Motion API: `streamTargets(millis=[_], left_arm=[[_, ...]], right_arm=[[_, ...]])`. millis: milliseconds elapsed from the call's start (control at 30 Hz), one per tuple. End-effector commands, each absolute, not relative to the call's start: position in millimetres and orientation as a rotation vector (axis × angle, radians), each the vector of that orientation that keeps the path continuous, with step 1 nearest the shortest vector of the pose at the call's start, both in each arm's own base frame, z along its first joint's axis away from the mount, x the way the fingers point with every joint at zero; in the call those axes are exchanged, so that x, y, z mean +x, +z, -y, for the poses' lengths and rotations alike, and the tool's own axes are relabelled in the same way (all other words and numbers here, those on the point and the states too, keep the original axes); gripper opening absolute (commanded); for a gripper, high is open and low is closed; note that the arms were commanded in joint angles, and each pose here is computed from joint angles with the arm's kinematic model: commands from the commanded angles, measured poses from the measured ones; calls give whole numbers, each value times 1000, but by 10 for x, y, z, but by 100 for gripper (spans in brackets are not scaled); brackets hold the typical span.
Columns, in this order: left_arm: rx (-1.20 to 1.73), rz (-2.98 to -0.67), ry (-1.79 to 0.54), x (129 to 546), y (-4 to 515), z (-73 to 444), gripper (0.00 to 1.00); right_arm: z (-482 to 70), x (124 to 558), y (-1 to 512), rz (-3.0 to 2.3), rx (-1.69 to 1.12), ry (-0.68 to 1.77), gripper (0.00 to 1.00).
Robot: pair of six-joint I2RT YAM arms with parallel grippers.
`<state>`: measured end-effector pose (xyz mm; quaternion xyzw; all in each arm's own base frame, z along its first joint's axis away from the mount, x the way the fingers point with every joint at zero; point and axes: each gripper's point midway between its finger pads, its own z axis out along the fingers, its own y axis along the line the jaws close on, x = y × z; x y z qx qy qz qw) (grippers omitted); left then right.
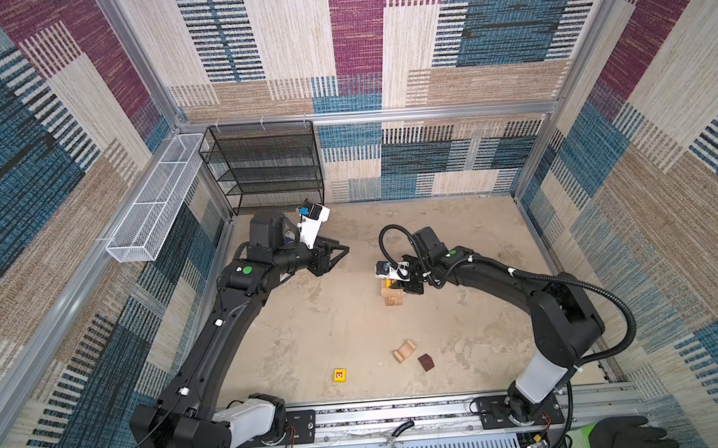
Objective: Build the wood block tower
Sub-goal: 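Carry the yellow T cube over the tower top with the right gripper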
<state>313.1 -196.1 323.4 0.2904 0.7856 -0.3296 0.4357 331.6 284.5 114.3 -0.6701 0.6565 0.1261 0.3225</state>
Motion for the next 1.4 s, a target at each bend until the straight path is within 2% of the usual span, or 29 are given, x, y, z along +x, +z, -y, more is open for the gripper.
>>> streamTargets(millis=[0,700,1167,1367], left_arm=[[743,-1930,-796,3145,3266,1956,45],[735,-1940,-782,3158,3247,1938,45],[723,-1956,-773,3191,3215,1930,45],[724,-1956,-774,3192,3217,1931,45]], right_arm=[[-2904,3284,1160,-1691,-1779,372,6],[-2904,3329,1043,-1757,-1778,383,12],[-2884,3355,1004,-1792,-1769,369,23],[-2882,3372,1011,-1804,-1756,366,31]])
